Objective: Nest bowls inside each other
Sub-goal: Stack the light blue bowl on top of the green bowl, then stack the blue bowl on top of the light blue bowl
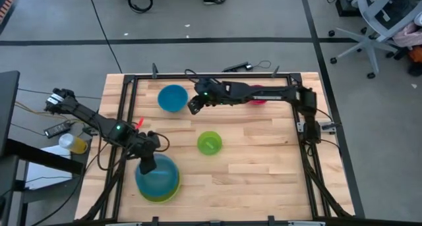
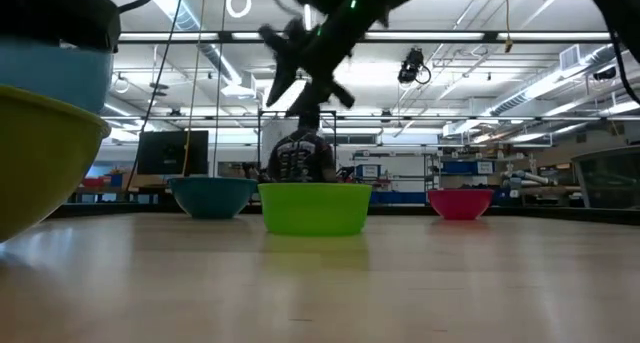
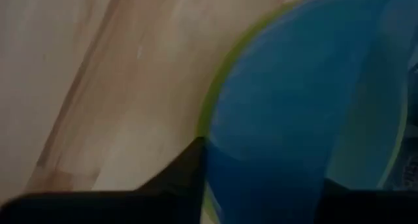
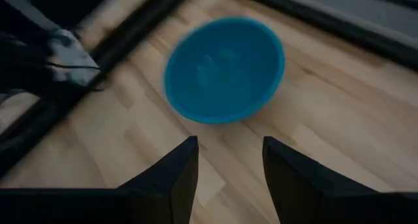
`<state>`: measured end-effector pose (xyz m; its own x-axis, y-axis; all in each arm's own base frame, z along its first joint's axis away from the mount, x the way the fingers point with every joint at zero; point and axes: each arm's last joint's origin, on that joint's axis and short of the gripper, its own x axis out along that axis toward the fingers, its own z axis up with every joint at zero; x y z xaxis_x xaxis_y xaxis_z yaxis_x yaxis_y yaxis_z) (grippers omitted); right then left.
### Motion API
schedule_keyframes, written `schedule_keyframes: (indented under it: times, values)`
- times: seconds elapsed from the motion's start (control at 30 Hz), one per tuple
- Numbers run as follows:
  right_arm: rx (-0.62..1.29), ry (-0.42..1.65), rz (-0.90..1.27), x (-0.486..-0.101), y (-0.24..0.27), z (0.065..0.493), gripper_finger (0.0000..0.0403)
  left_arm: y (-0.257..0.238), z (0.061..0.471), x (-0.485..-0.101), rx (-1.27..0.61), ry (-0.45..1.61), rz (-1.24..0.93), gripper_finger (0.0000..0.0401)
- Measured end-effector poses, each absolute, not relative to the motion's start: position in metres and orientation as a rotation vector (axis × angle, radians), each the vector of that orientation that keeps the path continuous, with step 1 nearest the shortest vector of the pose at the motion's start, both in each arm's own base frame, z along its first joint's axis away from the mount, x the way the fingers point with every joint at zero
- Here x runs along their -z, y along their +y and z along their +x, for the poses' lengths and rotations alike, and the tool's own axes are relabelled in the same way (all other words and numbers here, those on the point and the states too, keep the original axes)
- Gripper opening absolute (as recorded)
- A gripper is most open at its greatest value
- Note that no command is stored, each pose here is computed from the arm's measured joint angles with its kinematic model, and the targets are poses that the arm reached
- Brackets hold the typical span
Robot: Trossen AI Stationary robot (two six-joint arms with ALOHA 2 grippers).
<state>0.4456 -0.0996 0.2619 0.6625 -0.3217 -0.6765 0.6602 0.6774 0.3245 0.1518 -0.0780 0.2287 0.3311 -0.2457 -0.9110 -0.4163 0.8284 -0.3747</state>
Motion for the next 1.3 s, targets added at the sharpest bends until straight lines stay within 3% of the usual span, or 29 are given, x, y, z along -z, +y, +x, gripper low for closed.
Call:
schedule_keyframes:
  times: [0.2,0.37,0.67,1.07,1.17,1.3]
  values:
    - [0.655,0.604,0.641,-0.215,-0.125,0.464,0.0174,-0.08,0.153,-0.23,-0.094,1.255,-0.66,0.0237]
    - [0.715,0.596,0.709,-0.183,-0.147,0.469,0.0174,-0.08,0.151,-0.231,-0.081,1.281,-0.679,0.0287]
    - [0.702,0.398,0.799,-0.18,-0.176,0.477,0.0174,-0.069,0.145,-0.263,-0.161,1.169,-0.656,0.0293]
    - [0.664,0.48,0.921,-0.183,-0.177,0.474,0.0174,-0.033,0.134,-0.282,-0.462,1.059,-0.658,0.0293]
    - [0.637,0.499,0.95,-0.182,-0.167,0.477,0.0174,-0.025,0.139,-0.281,-0.521,1.035,-0.578,0.0293]
    - [0.595,0.568,0.953,-0.183,-0.152,0.478,0.0174,-0.009,0.151,-0.274,-0.551,1.048,-0.312,0.0285]
